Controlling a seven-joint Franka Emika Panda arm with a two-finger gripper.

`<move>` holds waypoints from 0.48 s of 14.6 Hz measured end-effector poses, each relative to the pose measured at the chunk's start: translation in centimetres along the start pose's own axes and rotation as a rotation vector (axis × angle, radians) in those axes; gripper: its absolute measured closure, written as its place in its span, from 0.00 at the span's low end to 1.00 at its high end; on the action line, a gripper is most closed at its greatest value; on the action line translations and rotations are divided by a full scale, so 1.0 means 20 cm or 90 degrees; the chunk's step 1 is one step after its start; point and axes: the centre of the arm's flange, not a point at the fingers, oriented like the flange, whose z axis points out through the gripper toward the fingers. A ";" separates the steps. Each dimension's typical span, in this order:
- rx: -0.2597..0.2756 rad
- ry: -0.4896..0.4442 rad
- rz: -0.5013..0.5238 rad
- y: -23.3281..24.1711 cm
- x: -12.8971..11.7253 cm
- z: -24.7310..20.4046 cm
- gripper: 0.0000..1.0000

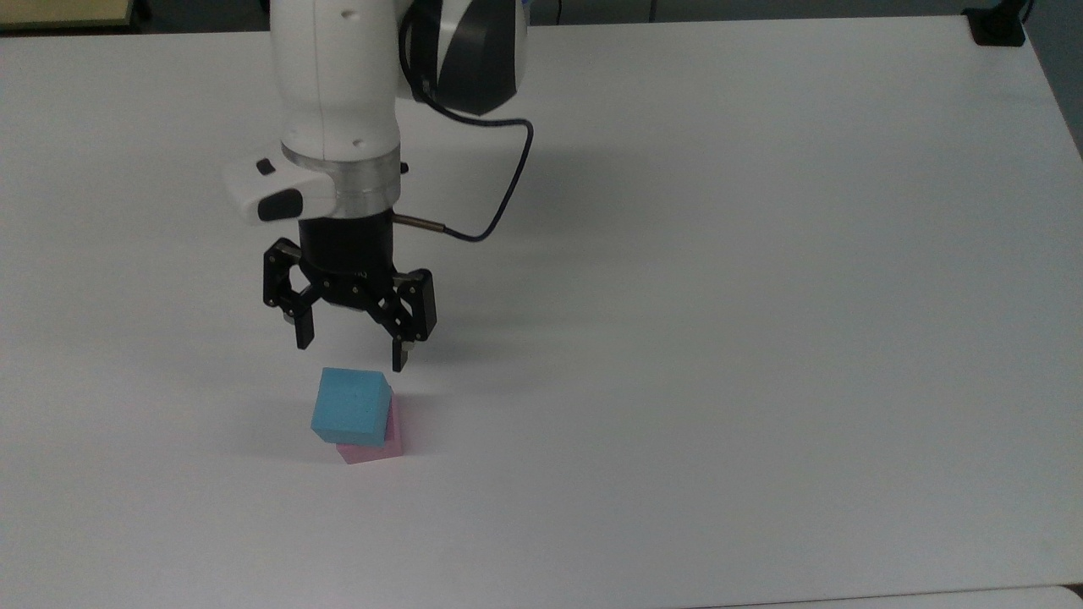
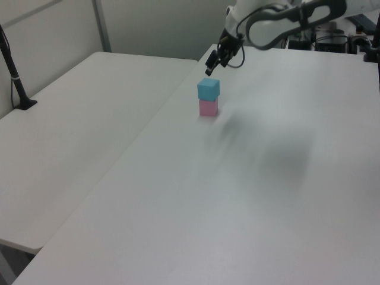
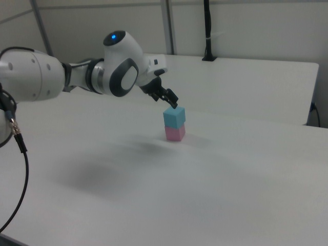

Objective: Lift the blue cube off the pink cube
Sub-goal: 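Lower the open gripper down over the blue cube, then close the gripper on the blue cube atop the pink cube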

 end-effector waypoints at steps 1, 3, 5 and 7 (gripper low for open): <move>-0.011 0.006 -0.017 -0.01 -0.01 0.08 0.00; -0.026 0.004 -0.038 -0.02 -0.03 0.16 0.00; -0.036 -0.002 -0.052 -0.03 -0.05 0.21 0.00; -0.041 -0.003 -0.061 -0.03 -0.07 0.26 0.00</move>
